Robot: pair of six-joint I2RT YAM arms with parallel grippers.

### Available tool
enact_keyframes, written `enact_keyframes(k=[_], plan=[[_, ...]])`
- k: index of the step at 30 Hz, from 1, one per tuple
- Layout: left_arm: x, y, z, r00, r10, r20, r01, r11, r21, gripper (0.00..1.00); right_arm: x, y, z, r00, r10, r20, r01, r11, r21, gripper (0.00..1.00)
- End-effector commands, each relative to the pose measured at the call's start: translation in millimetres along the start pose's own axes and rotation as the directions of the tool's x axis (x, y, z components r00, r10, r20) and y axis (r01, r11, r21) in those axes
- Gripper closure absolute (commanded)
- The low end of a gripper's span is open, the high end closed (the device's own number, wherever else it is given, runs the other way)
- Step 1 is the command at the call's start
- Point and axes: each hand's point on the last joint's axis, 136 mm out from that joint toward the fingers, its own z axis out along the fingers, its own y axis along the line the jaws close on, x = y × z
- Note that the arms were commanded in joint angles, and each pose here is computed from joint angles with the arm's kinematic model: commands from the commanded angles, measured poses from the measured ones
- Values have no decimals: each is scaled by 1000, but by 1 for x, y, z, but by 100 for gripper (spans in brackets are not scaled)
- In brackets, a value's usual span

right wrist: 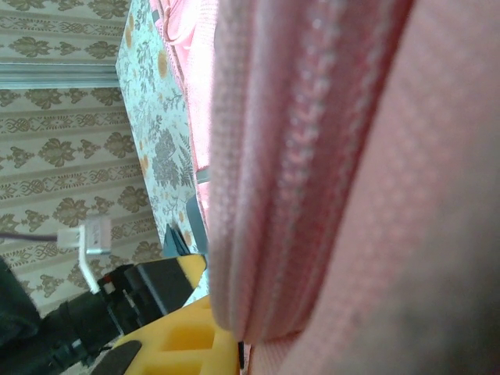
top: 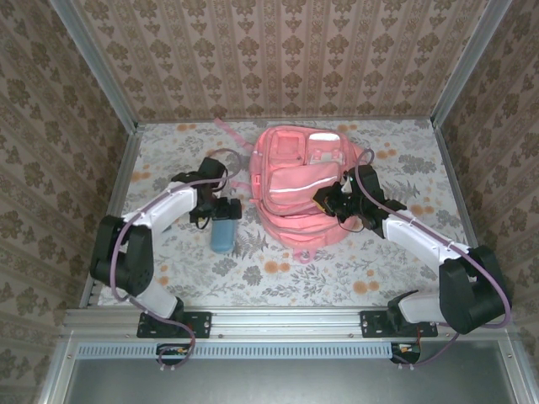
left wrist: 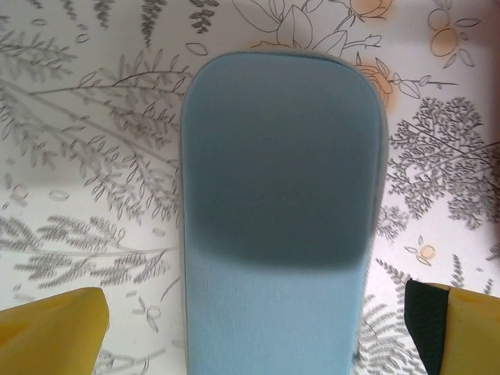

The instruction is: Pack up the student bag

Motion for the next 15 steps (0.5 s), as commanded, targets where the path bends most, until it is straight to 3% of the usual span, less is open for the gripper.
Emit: enact_keyframes(k=[1,9,15], plan=[[-6,-5,8,996,85,-40,-85,996,11,0,1,1,-6,999,-31,14,31,1000,5,96],[-14,-16,32,994,74,-86,-70,996,57,0,1,-1,-4,999,-30,13,30,999,12,96],[-15,-7,37,996,26,-87,-25,1000,7,15,3,-5,-2,1000,-30,3,29,999,19,95]])
